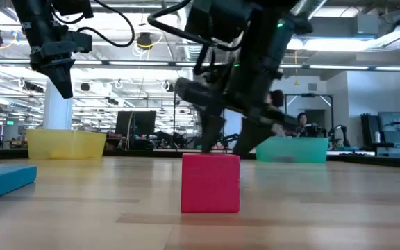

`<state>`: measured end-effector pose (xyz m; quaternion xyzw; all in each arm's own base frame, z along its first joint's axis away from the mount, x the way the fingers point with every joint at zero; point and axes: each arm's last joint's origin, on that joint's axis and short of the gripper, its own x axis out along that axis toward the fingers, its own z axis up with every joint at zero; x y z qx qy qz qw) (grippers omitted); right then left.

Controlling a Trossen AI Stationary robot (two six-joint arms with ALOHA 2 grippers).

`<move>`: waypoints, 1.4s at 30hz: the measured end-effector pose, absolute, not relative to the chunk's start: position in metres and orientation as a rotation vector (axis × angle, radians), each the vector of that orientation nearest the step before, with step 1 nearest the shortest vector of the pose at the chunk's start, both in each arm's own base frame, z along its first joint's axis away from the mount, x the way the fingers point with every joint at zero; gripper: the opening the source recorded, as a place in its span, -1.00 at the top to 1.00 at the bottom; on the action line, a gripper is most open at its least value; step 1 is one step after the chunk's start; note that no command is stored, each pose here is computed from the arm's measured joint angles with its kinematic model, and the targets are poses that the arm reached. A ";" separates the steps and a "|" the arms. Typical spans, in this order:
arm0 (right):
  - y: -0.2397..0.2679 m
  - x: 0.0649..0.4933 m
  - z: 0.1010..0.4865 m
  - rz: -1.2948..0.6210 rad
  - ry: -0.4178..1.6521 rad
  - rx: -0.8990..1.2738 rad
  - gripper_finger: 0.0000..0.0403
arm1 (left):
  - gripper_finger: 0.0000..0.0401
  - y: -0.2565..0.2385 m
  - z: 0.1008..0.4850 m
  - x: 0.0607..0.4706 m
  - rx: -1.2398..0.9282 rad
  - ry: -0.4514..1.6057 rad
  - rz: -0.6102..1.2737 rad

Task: Sort & place blocks by color
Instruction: Put the top red block into the blue bin

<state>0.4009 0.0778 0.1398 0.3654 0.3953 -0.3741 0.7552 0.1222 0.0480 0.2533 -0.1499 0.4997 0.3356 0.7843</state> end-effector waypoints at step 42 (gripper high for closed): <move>0.050 0.413 0.159 -0.563 0.885 0.425 0.77 | 0.33 0.042 0.252 0.132 -0.399 0.942 0.591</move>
